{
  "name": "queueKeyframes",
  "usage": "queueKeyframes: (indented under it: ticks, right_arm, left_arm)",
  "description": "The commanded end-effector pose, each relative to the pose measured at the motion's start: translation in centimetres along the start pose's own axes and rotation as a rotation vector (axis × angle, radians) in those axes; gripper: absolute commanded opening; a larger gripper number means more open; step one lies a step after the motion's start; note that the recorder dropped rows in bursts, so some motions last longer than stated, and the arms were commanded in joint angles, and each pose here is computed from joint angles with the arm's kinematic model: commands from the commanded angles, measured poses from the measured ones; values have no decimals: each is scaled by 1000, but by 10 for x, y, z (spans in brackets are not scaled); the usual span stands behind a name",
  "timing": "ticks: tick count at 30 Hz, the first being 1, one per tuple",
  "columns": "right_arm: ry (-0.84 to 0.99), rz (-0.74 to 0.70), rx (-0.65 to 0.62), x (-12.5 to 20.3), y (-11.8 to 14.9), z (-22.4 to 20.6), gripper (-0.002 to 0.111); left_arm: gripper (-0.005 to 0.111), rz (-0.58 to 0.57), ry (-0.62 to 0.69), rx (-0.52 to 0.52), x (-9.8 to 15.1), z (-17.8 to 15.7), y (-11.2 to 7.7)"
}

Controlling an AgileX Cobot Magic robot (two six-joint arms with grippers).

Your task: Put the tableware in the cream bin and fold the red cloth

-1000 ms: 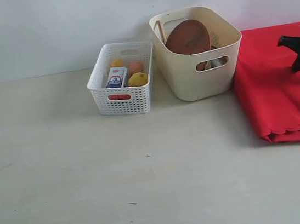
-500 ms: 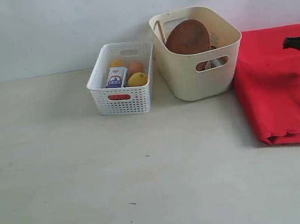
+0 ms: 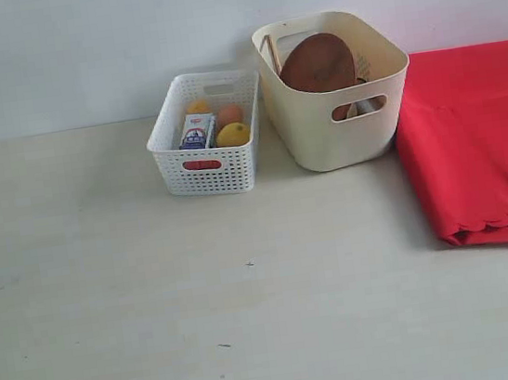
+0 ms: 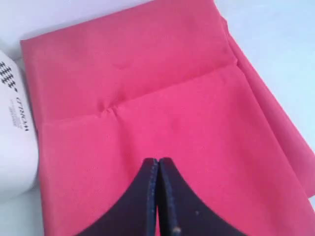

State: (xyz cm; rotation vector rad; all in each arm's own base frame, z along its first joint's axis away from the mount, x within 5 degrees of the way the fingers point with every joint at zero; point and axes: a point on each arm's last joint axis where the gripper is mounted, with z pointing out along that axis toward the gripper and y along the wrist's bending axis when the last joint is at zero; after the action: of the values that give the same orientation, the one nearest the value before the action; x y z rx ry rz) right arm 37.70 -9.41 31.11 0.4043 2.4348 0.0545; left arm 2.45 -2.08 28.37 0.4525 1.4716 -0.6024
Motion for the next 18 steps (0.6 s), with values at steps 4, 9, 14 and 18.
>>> queueKeyframes:
  ticks: [4,9,14,18]
  right_arm:
    - [-164,-48,-23,36,7,-89,0]
    - [-260,-71,-31,69,9,-135,0]
    - [-335,-167,-24,103,9,-170,0]
    - [-445,-214,-48,132,14,-193,0]
  left_arm:
    - [0,-2,-10,-1,0,0,0]
    - [0,-2,-10,-1,0,0,0]
    - [0,-2,-10,-1,0,0,0]
    - [0,-2,-10,-1,0,0,0]
